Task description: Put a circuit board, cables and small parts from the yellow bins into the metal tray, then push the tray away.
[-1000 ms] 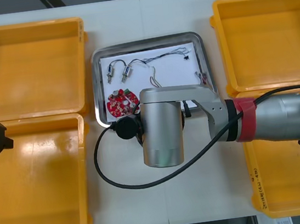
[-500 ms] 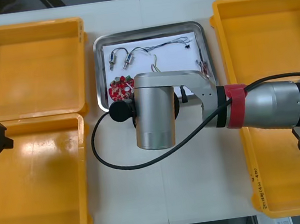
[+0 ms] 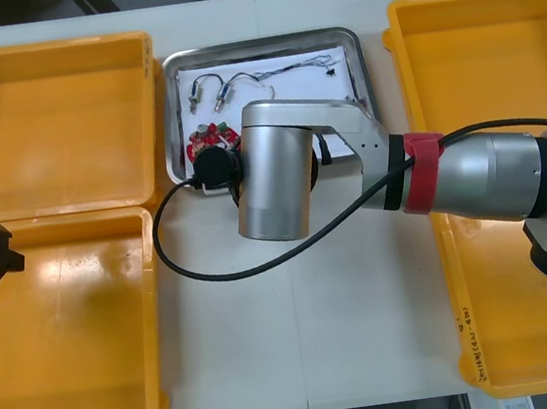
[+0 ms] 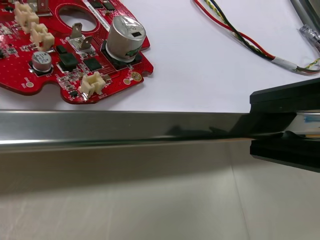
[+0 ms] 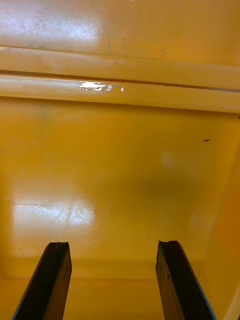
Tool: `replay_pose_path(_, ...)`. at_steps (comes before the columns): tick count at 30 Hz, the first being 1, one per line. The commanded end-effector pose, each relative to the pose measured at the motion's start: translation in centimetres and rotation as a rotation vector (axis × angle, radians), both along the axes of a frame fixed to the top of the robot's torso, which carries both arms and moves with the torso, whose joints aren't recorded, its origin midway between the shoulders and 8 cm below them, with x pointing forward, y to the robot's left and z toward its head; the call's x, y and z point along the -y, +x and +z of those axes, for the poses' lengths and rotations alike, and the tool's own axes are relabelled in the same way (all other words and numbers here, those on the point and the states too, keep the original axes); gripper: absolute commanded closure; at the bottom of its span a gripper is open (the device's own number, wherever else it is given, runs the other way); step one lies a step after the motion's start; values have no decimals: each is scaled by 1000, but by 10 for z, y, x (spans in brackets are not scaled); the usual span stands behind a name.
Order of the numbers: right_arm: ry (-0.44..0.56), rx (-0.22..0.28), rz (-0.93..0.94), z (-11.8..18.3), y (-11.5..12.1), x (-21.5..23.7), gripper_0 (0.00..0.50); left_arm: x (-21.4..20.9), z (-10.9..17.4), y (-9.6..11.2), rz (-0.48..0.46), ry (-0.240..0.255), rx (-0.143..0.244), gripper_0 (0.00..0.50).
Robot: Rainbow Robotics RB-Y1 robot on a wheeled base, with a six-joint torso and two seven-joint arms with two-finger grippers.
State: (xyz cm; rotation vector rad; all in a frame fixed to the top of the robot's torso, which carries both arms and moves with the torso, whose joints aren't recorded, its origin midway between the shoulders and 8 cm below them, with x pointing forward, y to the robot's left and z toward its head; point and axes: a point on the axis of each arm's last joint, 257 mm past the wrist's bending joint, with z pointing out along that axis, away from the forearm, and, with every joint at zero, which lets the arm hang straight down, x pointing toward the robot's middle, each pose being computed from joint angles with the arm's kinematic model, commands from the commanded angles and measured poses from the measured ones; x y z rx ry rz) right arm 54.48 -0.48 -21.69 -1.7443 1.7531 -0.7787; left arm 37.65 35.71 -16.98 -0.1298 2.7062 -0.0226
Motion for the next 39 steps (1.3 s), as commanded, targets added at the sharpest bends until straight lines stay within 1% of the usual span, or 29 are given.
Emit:
replay_pose_path(1, 30, 62, 73, 40, 14, -31, 500, -14, 14, -1, -72, 76, 31, 0)
replay_pose_path(6, 28, 99, 91, 48, 25, -33, 500, -14, 14, -1, -72, 76, 31, 0)
replay_pose_path(18, 67, 130, 98, 62, 50, -32, 500, -14, 14, -1, -72, 76, 31, 0)
replay_pose_path(28, 72, 146, 95, 69, 56, -30, 498, -14, 14, -1, -72, 76, 31, 0)
replay_pose_path(30, 70, 149, 95, 70, 56, -30, 257, -14, 14, -1, -72, 76, 31, 0)
replay_pose_path(31, 68, 152, 95, 70, 57, -30, 210, -14, 14, -1, -72, 76, 31, 0)
replay_pose_path(32, 70, 154, 93, 71, 57, -29, 142, -14, 14, -1, -72, 76, 31, 0)
replay_pose_path(33, 69, 154, 92, 70, 57, -29, 85, -14, 14, -1, -72, 76, 31, 0)
replay_pose_path(34, 71, 156, 92, 71, 57, -29, 67, -14, 14, -1, -72, 76, 31, 0)
replay_pose_path(36, 72, 157, 95, 72, 57, -30, 7, -14, 14, -1, -72, 76, 31, 0)
replay_pose_path(39, 86, 145, 93, 72, 54, -33, 0, -14, 14, -1, -72, 76, 31, 0)
